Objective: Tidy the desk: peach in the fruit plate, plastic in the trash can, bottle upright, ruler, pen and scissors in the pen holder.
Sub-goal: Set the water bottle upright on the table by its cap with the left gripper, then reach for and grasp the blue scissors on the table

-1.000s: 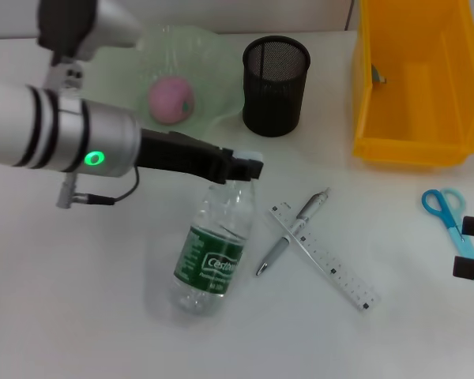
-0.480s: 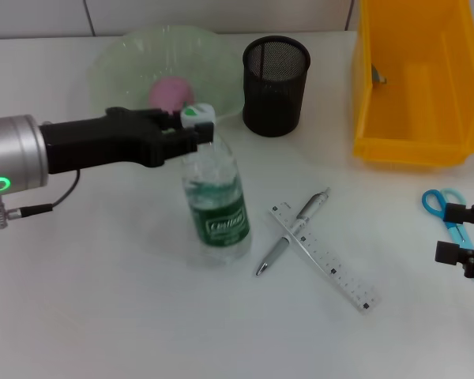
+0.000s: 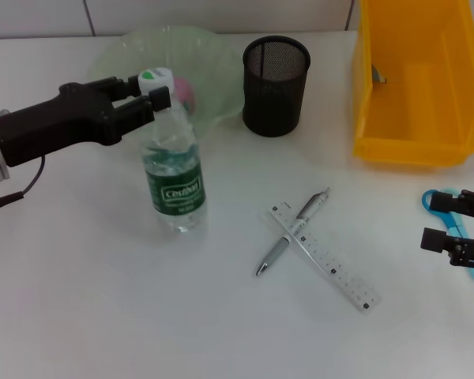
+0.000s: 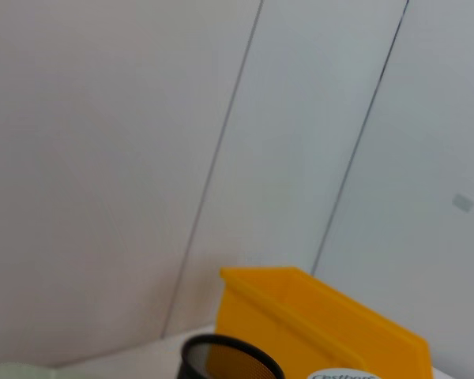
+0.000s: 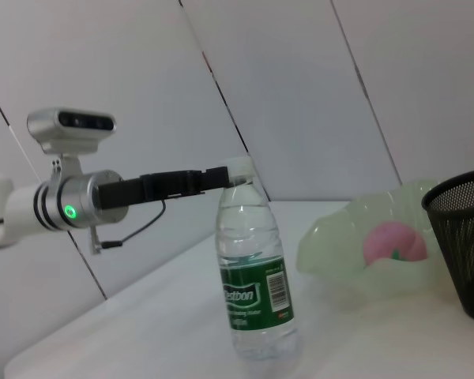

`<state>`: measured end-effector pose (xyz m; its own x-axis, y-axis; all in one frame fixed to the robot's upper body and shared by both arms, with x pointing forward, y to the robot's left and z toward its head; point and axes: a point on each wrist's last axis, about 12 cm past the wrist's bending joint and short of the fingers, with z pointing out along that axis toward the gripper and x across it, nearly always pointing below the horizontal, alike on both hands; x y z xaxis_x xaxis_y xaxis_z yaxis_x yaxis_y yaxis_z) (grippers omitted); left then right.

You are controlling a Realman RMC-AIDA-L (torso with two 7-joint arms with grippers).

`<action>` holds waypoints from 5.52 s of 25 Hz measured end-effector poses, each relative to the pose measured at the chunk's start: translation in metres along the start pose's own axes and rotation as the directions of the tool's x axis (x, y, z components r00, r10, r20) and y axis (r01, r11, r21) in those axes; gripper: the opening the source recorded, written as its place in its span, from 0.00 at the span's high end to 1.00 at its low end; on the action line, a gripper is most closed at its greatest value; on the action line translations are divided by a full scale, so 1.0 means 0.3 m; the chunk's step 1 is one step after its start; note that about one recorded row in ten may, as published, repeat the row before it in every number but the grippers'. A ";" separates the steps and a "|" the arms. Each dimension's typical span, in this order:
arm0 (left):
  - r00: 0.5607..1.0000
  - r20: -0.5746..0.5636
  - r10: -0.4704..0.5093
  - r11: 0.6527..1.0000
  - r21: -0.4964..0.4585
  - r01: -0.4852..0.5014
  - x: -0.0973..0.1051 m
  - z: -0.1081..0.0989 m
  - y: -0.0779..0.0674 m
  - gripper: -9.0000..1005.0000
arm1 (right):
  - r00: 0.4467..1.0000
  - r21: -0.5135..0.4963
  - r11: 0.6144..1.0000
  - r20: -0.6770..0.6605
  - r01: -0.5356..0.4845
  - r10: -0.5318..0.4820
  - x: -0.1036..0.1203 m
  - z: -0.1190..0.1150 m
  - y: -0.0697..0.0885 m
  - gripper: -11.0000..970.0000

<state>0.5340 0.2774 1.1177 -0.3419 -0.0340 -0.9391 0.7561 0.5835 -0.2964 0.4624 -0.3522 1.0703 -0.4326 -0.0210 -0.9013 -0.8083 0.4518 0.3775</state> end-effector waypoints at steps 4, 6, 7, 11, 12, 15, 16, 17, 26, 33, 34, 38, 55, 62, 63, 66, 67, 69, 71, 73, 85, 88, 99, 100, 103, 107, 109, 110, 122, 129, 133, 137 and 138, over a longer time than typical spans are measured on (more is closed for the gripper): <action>0.996 0.081 0.039 0.999 -0.022 -0.037 0.034 -0.009 0.026 0.56 | 1.000 -0.012 1.000 0.017 -0.008 0.008 0.002 0.019 0.003 0.16; 0.990 0.124 0.068 0.997 -0.032 -0.065 0.057 -0.015 0.036 0.56 | 1.000 -0.016 1.000 0.019 -0.008 0.008 0.001 0.026 0.004 0.16; 0.988 0.134 0.072 0.997 -0.039 -0.068 0.066 -0.019 0.040 0.56 | 1.000 -0.018 1.000 0.020 -0.007 0.008 0.000 0.028 0.004 0.16; 0.978 0.171 0.118 0.992 -0.055 -0.110 0.096 -0.033 0.046 0.56 | 1.000 -0.024 1.000 0.024 -0.008 0.009 0.001 0.039 0.006 0.16; 0.969 0.188 0.159 0.987 -0.066 -0.149 0.109 -0.038 0.044 0.56 | 1.000 -0.025 1.000 0.028 -0.008 0.009 0.000 0.042 0.007 0.16; 0.947 0.225 0.229 0.972 -0.101 -0.211 0.135 -0.044 0.038 0.56 | 0.999 -0.028 1.000 0.040 -0.008 0.009 -0.001 0.050 0.008 0.16; 0.939 0.235 0.251 0.967 -0.110 -0.231 0.143 -0.045 0.035 0.56 | 0.999 -0.029 1.000 0.043 -0.009 0.010 -0.001 0.052 0.008 0.16; 0.929 0.246 0.277 0.960 -0.117 -0.255 0.149 -0.045 0.030 0.56 | 0.999 -0.031 0.999 0.044 -0.009 0.011 0.000 0.055 0.009 0.16; 0.896 0.260 0.359 0.933 -0.137 -0.333 0.205 -0.005 0.002 0.57 | 0.999 -0.045 0.999 0.052 -0.008 0.010 -0.003 0.080 0.012 0.16; 0.888 0.277 0.368 0.928 -0.178 -0.329 0.217 0.020 0.001 0.57 | 0.999 -0.063 0.998 0.053 -0.009 0.012 -0.008 0.097 0.012 0.16; 0.888 0.277 0.366 0.928 -0.177 -0.328 0.217 0.023 0.001 0.57 | 0.999 -0.063 0.998 0.053 -0.008 0.012 -0.008 0.097 0.012 0.16; 0.898 0.263 0.352 0.933 -0.179 -0.313 0.226 0.034 0.002 0.57 | 0.999 -0.065 0.998 0.052 -0.008 0.011 -0.009 0.099 0.012 0.16; 0.900 0.305 0.310 0.943 -0.216 -0.252 0.247 0.014 -0.007 0.51 | 0.998 -0.079 0.997 0.058 -0.001 0.006 -0.018 0.117 0.012 0.16; 0.901 0.305 0.308 0.944 -0.214 -0.250 0.253 0.008 -0.010 0.35 | 0.998 -0.080 0.997 0.062 0.000 0.005 -0.021 0.119 0.012 0.16; 0.890 0.337 0.308 0.947 -0.200 -0.251 0.251 -0.009 -0.023 0.33 | 0.998 -0.081 0.997 0.065 0.001 0.005 -0.022 0.118 0.012 0.16; 0.858 0.430 0.282 0.959 -0.150 -0.240 0.235 -0.062 -0.054 0.26 | 0.996 -0.075 0.997 0.086 0.003 0.004 -0.029 0.117 0.011 0.16; 0.853 0.445 0.271 0.962 -0.138 -0.234 0.229 -0.075 -0.057 0.24 | 0.996 -0.073 0.997 0.091 0.000 0.007 -0.033 0.115 0.009 0.16; 0.853 0.465 0.236 0.971 -0.097 -0.216 0.219 -0.097 -0.062 0.20 | 0.995 -0.065 0.998 0.094 -0.009 0.016 -0.042 0.106 0.003 0.16; 0.862 0.465 0.201 0.978 -0.052 -0.200 0.211 -0.118 -0.063 0.17 | 0.996 -0.055 0.998 0.090 -0.021 0.026 -0.062 0.094 -0.010 0.16; 0.950 0.300 0.082 0.976 0.170 -0.138 0.208 -0.187 -0.063 0.18 | 0.997 -0.044 0.998 0.058 -0.042 0.044 -0.109 0.076 -0.034 0.16; 0.992 -0.085 0.091 0.895 0.443 -0.044 0.268 -0.113 -0.108 0.18 | 0.832 0.203 0.970 -0.509 -0.132 0.220 -0.442 0.096 -0.026 0.16; 0.991 -0.094 0.095 0.892 0.451 -0.043 0.265 -0.101 -0.108 0.18 | 0.752 0.385 0.918 -0.578 -0.091 0.317 -0.540 0.133 0.040 0.16; 0.980 -0.163 0.116 0.912 0.408 -0.040 0.254 -0.014 -0.080 0.18 | 0.680 0.655 0.755 -0.566 0.028 0.466 -0.524 0.173 0.092 0.16; 0.978 -0.170 0.118 0.913 0.405 -0.040 0.254 -0.011 -0.077 0.18 | 0.676 0.672 0.740 -0.553 0.018 0.486 -0.500 0.177 0.080 0.16; 0.975 -0.184 0.125 0.913 0.407 -0.040 0.253 0.000 -0.076 0.18 | 0.670 0.690 0.723 -0.534 -0.006 0.515 -0.466 0.178 0.052 0.16; 0.974 -0.182 0.131 0.906 0.422 -0.043 0.247 0.011 -0.080 0.18 | 0.657 0.699 0.714 -0.523 -0.033 0.542 -0.431 0.191 0.015 0.16; 0.974 -0.183 0.135 0.902 0.430 -0.044 0.246 0.019 -0.084 0.18 | 0.648 0.701 0.711 -0.521 -0.047 0.556 -0.406 0.206 -0.010 0.16; 0.973 -0.184 0.136 0.901 0.432 -0.044 0.247 0.022 -0.086 0.18 | 0.639 0.700 0.712 -0.524 -0.055 0.564 -0.385 0.226 -0.031 0.16; 0.970 -0.196 0.144 0.903 0.426 -0.048 0.251 0.035 -0.086 0.18 | 0.590 0.682 0.731 -0.584 -0.015 0.557 -0.347 0.313 -0.074 0.17; 0.970 -0.194 0.144 0.902 0.429 -0.048 0.253 0.039 -0.089 0.18 | 0.580 0.703 0.711 -0.587 0.018 0.565 -0.357 0.316 -0.081 0.24; 0.970 -0.192 0.150 0.901 0.430 -0.055 0.252 0.040 -0.089 0.18 | 0.573 0.710 0.704 -0.588 0.027 0.571 -0.356 0.321 -0.080 0.30; 0.970 -0.191 0.153 0.901 0.429 -0.058 0.250 0.043 -0.088 0.18 | 0.570 0.709 0.705 -0.592 0.031 0.570 -0.354 0.328 -0.078 0.44; 0.969 -0.191 0.155 0.901 0.429 -0.060 0.250 0.043 -0.087 0.18 | 0.569 0.707 0.707 -0.595 0.035 0.568 -0.352 0.333 -0.077 0.44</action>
<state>0.4958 0.2491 1.0528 -0.3208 0.2119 -0.9231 0.9412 0.1800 -0.2858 0.5668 -0.2713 1.1356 -0.9426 -0.2864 -0.1718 -0.3039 0.9489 0.0854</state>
